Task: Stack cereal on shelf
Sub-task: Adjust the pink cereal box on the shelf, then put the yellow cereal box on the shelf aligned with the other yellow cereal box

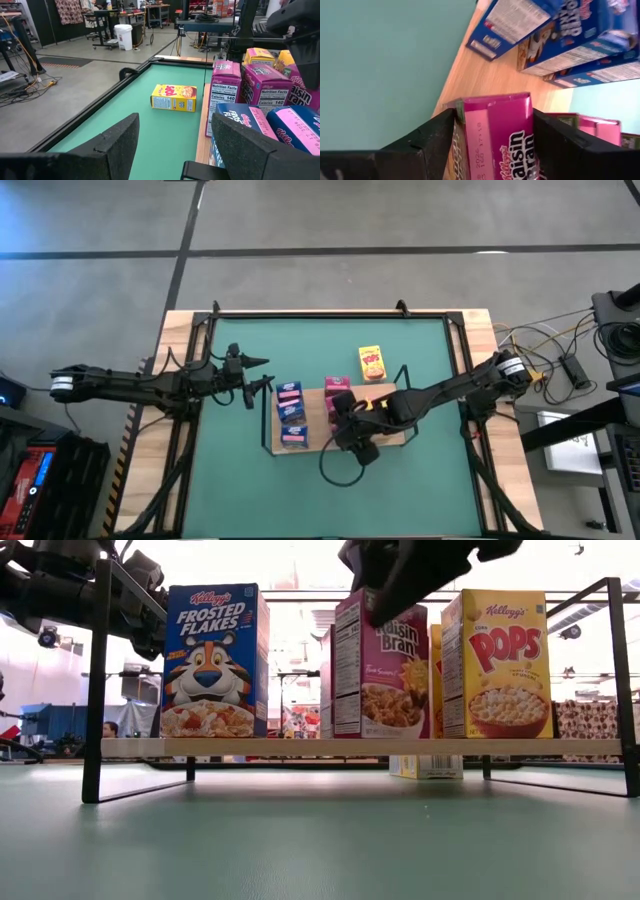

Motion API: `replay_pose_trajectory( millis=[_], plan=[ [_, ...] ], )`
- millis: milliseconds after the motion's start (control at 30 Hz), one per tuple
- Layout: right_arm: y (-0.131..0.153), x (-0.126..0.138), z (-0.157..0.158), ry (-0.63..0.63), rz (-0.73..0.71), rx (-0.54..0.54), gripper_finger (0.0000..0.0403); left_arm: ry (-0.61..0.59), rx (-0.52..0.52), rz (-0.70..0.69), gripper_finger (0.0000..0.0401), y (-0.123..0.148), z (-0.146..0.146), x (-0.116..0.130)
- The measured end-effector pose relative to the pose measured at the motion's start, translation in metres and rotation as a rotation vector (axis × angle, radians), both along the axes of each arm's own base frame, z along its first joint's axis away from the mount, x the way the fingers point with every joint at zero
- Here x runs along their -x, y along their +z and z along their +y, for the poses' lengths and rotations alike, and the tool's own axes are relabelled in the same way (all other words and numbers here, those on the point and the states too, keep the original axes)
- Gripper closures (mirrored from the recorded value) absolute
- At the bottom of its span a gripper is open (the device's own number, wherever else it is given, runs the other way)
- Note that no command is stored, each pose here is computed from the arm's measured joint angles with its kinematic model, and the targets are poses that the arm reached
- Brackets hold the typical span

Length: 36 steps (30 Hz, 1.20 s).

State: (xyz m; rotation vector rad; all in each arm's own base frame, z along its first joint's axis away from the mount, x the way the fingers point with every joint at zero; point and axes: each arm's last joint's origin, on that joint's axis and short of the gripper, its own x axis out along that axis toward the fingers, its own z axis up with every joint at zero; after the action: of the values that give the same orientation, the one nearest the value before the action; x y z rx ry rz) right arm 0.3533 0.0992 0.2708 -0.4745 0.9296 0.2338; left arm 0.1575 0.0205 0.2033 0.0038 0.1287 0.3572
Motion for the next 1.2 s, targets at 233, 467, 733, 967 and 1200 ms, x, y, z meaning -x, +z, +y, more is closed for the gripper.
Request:
replay_pose_trajectory(
  millis=[233,467,733,967,1200],
  plan=[
    [0.003,-0.004,-0.001,-0.071,-0.041,-0.060,0.0170,0.000,0.000,-0.001,0.0168,0.000,0.000,0.000],
    [0.005,-0.008,-0.006,-0.181,-0.073,-0.134,0.0170,0.001,0.000,-0.001,0.0168,0.000,0.000,0.000],
    [0.007,-0.011,-0.006,-0.182,-0.113,-0.148,0.0170,0.001,0.000,-0.001,0.0168,0.000,0.000,0.000],
    [0.012,-0.010,-0.006,-0.195,-0.138,-0.169,0.0170,0.001,0.000,-0.001,0.0168,0.000,0.000,0.000],
    [0.035,0.003,-0.008,-0.184,-0.194,-0.187,0.0170,0.001,0.000,-0.002,0.0168,0.000,0.000,0.000]
  ],
)
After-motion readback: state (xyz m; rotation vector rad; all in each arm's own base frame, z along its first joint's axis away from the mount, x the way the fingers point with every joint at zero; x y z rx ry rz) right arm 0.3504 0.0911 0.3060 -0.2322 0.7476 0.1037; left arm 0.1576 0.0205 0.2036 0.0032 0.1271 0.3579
